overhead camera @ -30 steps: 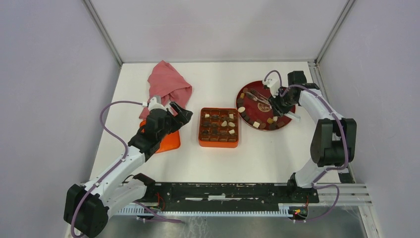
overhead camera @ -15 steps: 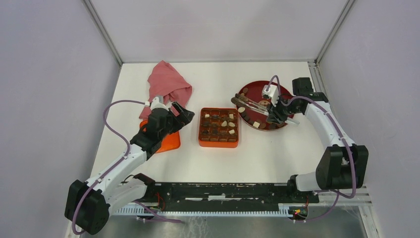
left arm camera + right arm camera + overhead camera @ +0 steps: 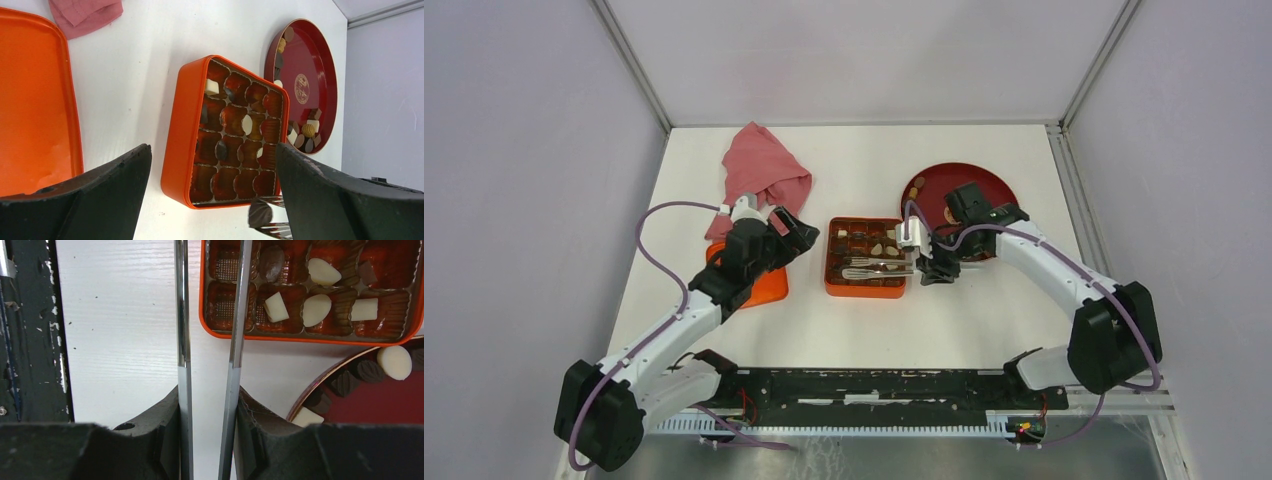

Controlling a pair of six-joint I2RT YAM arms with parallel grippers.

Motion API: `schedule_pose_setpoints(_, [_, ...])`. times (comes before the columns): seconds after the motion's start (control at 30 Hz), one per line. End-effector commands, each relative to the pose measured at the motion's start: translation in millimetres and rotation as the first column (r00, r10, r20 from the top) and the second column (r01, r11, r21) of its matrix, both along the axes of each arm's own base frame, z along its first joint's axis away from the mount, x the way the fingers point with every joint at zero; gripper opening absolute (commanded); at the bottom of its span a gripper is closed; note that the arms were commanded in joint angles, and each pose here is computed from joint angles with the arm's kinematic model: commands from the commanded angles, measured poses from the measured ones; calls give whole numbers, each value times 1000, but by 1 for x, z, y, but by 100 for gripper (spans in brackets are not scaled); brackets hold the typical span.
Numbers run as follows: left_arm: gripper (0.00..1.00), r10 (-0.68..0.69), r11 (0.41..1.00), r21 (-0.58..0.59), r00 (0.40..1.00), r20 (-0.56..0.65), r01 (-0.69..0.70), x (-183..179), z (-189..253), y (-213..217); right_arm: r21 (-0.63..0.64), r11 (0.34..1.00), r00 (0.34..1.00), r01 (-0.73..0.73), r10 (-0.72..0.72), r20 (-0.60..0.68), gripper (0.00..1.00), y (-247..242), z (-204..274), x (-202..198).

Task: Pack the chocolate
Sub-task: Place the fake chocolate in the packing box.

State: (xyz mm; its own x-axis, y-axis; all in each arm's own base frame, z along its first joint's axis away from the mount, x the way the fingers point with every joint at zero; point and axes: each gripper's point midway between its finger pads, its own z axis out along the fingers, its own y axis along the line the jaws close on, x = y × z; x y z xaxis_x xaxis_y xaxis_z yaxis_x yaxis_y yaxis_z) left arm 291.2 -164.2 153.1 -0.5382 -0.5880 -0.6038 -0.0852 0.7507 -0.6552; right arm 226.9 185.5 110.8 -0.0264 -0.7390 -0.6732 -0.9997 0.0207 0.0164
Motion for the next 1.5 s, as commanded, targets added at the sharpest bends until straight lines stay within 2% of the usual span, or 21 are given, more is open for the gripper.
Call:
schedule_pose_setpoints(0.0, [97, 2, 1000, -26, 998, 70, 0, 5, 23, -4, -22, 1000, 995, -17, 19, 101, 1, 15, 6, 23])
schedule_pose_setpoints(0.5, [97, 22, 999, -26, 997, 74, -20, -2, 20, 3, -95, 995, 993, -11, 22, 120, 7, 34, -5, 39])
schedule_pose_setpoints(0.8, [98, 26, 1000, -16, 997, 70, -25, -2, 19, 4, -133, 991, 994, -10, 24, 107, 16, 34, -15, 39])
schedule_pose_setpoints(0.97, [98, 26, 1000, -11, 997, 72, -25, -2, 19, 4, -139, 990, 993, -24, 39, 107, 26, 35, -16, 37])
schedule_pose_setpoints(1.33, [98, 30, 999, -14, 997, 70, -29, -3, 17, 6, -128, 991, 993, -38, 52, 106, 40, 38, -14, 34])
schedule_pose_setpoints(1.47, [98, 32, 999, -15, 997, 71, -31, -3, 17, 6, -126, 992, 994, -28, 42, 104, 42, 38, -14, 36])
